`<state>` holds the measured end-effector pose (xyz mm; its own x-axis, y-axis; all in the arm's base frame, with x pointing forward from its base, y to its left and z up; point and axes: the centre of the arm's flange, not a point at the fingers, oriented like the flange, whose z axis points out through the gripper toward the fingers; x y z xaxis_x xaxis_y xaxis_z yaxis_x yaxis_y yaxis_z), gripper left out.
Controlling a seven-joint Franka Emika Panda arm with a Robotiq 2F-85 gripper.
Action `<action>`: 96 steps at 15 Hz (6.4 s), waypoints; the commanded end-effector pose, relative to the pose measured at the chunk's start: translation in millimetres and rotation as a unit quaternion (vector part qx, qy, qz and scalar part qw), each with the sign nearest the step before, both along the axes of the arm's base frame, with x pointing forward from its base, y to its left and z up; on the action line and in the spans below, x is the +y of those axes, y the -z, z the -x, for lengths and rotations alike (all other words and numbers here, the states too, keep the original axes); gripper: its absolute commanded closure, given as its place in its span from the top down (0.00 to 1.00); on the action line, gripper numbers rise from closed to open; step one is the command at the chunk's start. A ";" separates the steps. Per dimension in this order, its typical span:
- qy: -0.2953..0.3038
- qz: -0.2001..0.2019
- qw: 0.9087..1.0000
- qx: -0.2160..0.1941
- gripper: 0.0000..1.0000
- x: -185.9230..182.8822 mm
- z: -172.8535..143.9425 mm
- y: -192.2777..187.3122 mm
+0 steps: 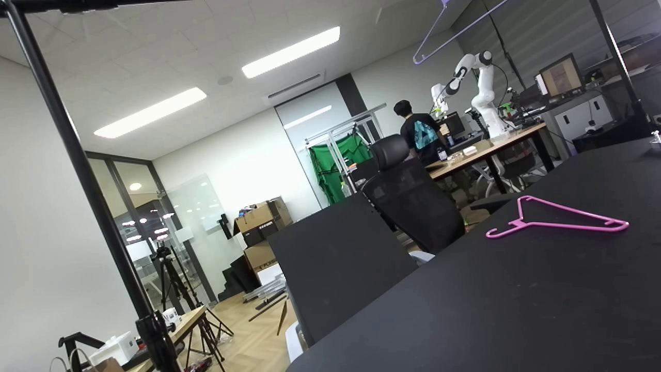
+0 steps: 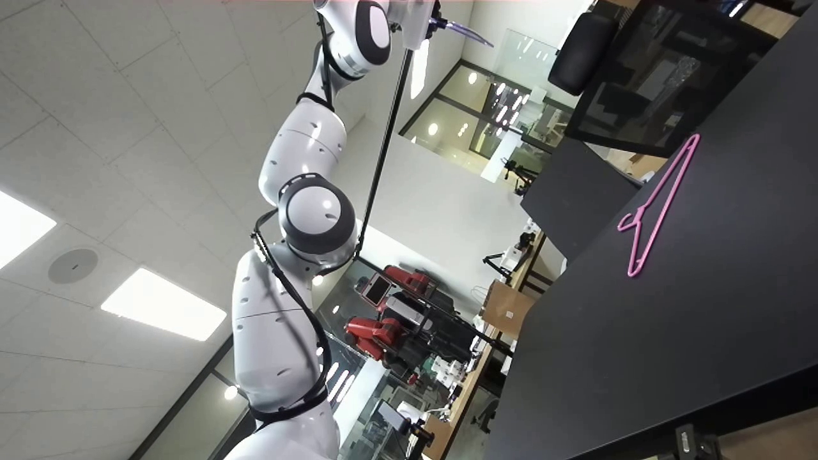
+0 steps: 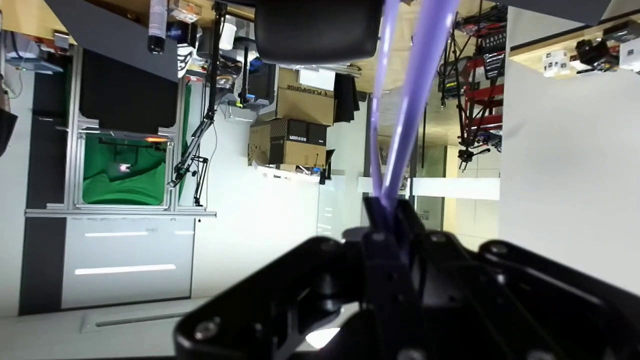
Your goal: Remove the plastic hanger from the metallic object and put it on the table
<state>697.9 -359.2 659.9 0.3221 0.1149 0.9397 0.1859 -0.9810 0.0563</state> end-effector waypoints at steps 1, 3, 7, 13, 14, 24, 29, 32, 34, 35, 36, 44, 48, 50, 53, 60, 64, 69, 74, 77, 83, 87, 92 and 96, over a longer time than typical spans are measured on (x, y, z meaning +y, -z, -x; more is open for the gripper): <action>0.000 -0.021 1.000 -0.024 0.02 -31.5 -49.6 -47.6; -0.003 -0.018 0.999 -0.034 0.02 -27.5 -46.4 -55.5; -0.010 -0.018 0.999 -0.033 0.02 -19.3 -36.6 -63.1; -0.006 -0.025 1.000 -0.007 0.02 -26.4 -17.7 -62.0; -0.004 -0.025 1.000 -0.003 0.02 -28.2 -15.0 -60.7; 0.002 -0.016 0.999 0.049 0.02 -40.9 20.5 -75.5; -0.003 -0.012 0.998 0.063 0.02 -40.2 30.4 -83.6; -0.016 -0.016 0.996 0.084 0.02 -39.1 32.0 -87.8; -0.021 -0.012 0.995 0.100 0.02 -38.3 32.7 -91.4; -0.021 -0.007 0.994 0.107 0.02 -37.8 33.8 -93.5; -0.023 -0.003 0.993 0.112 0.02 -37.1 35.6 -96.1; -0.041 0.019 0.990 0.134 0.02 -27.7 58.7 -127.1; -0.060 0.030 0.986 0.153 0.02 -20.5 69.1 -139.4; -0.082 0.036 0.980 0.175 0.02 -14.5 73.1 -141.0; -0.109 0.048 0.972 0.202 0.02 -1.4 80.0 -138.4; -0.184 0.064 0.945 0.261 0.02 32.6 86.9 -113.4; -0.225 0.080 0.924 0.297 0.02 67.0 82.9 -73.4; -0.304 0.111 0.880 0.347 0.02 127.1 72.0 -12.8; -0.401 0.130 0.819 0.389 0.02 197.1 63.5 42.7; -0.398 0.121 0.815 0.404 0.08 194.8 36.4 38.9; -0.401 0.127 0.809 0.410 0.08 200.7 34.4 43.2; -0.401 0.127 0.809 0.410 0.08 200.2 34.6 43.2; -0.407 0.121 0.808 0.409 0.02 202.2 35.9 54.4; -0.465 0.067 0.778 0.418 0.02 229.0 36.0 122.3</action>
<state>674.0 -150.7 588.8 0.5437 0.7518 0.3732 0.8378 -0.4599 -0.2941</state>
